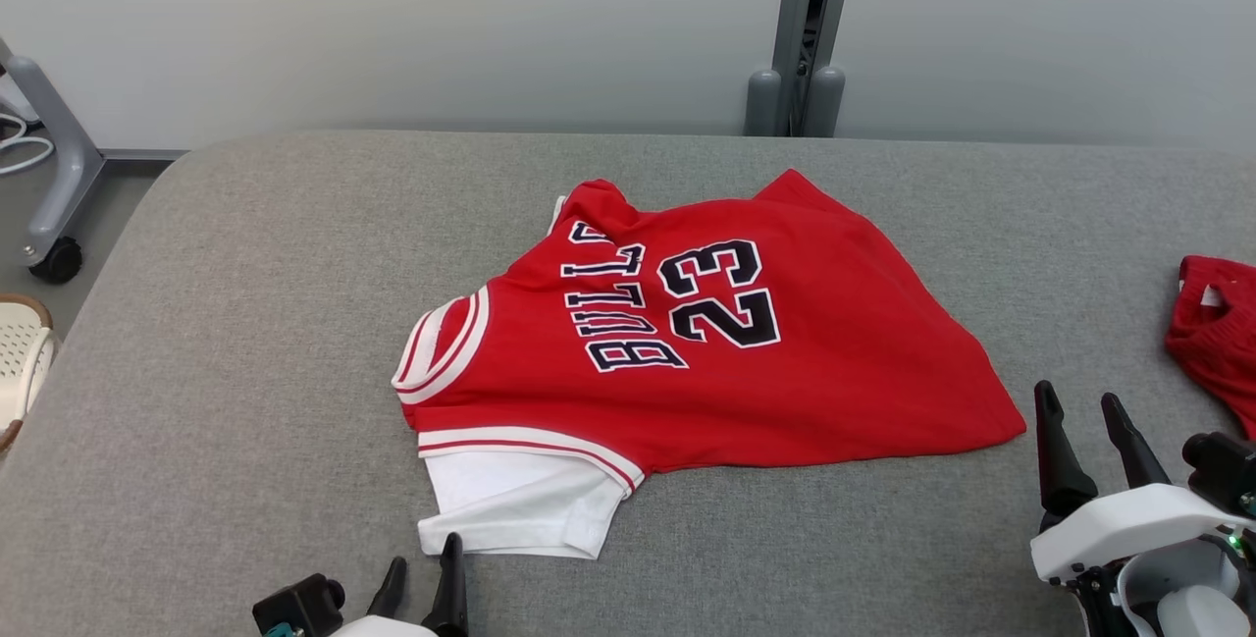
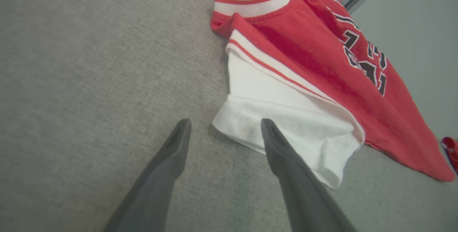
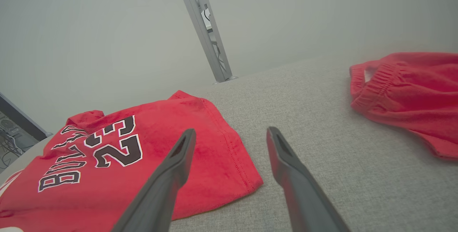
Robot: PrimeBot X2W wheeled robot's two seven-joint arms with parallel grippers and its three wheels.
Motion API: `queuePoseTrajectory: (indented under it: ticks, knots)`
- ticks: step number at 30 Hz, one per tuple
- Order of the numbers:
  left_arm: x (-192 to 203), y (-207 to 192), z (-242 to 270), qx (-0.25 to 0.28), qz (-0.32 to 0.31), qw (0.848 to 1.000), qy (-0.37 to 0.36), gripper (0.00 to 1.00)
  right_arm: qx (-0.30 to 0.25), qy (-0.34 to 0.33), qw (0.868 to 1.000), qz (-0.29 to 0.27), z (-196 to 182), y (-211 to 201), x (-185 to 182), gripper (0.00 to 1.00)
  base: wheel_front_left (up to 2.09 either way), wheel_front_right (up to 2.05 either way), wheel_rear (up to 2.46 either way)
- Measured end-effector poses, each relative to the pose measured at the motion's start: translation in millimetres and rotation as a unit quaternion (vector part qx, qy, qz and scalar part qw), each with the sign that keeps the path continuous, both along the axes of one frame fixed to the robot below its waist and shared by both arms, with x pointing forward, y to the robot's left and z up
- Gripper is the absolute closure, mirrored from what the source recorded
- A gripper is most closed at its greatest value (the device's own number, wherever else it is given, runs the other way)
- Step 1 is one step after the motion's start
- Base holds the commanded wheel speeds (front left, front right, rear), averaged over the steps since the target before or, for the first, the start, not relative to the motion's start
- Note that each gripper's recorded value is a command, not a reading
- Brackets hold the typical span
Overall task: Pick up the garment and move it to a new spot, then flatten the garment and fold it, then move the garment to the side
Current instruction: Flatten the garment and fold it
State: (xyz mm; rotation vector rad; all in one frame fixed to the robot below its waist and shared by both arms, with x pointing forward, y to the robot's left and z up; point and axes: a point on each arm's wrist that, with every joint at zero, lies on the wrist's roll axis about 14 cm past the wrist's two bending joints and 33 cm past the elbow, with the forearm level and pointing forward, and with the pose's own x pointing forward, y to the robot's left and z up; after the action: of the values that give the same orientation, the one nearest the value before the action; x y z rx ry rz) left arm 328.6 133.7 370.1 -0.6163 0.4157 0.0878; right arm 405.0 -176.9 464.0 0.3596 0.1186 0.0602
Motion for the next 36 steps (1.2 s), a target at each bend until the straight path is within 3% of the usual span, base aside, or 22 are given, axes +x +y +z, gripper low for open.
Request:
queuePoseTrajectory:
  ticks: [18, 19, 20, 21, 22, 36]
  knots:
    - [14, -13, -5, -0.047, -0.005, 0.999, 0.012, 0.0, -0.003, 0.016, 1.0, -0.004, -11, -2, 2, 0.0, 0.0, 0.0, 0.0]
    - [14, -14, -5, -0.047, -0.007, 0.999, 0.013, 0.09, -0.003, 0.017, 1.0, -0.005, -11, -2, 2, 0.0, 0.0, 0.0, 0.0]
    - [14, -14, -6, -0.047, -0.008, 0.999, 0.014, 0.55, -0.004, 0.017, 1.0, -0.005, -12, -2, 2, 0.0, 0.0, 0.0, 0.0]
    - [14, -15, -6, -0.047, -0.01, 0.999, 0.014, 0.83, -0.004, 0.018, 1.0, -0.006, -12, -3, 2, 0.0, 0.0, 0.0, 0.0]
    - [15, -15, -6, -0.046, -0.011, 0.999, 0.014, 1.0, -0.004, 0.018, 1.0, -0.007, -12, -3, 3, 0.0, 0.0, 0.0, 0.0]
    - [14, -15, 1, -0.036, -0.018, 0.999, -0.001, 1.0, -0.008, 0.046, 0.999, -0.012, -28, -7, -4, 0.0, 0.0, 0.0, 0.0]
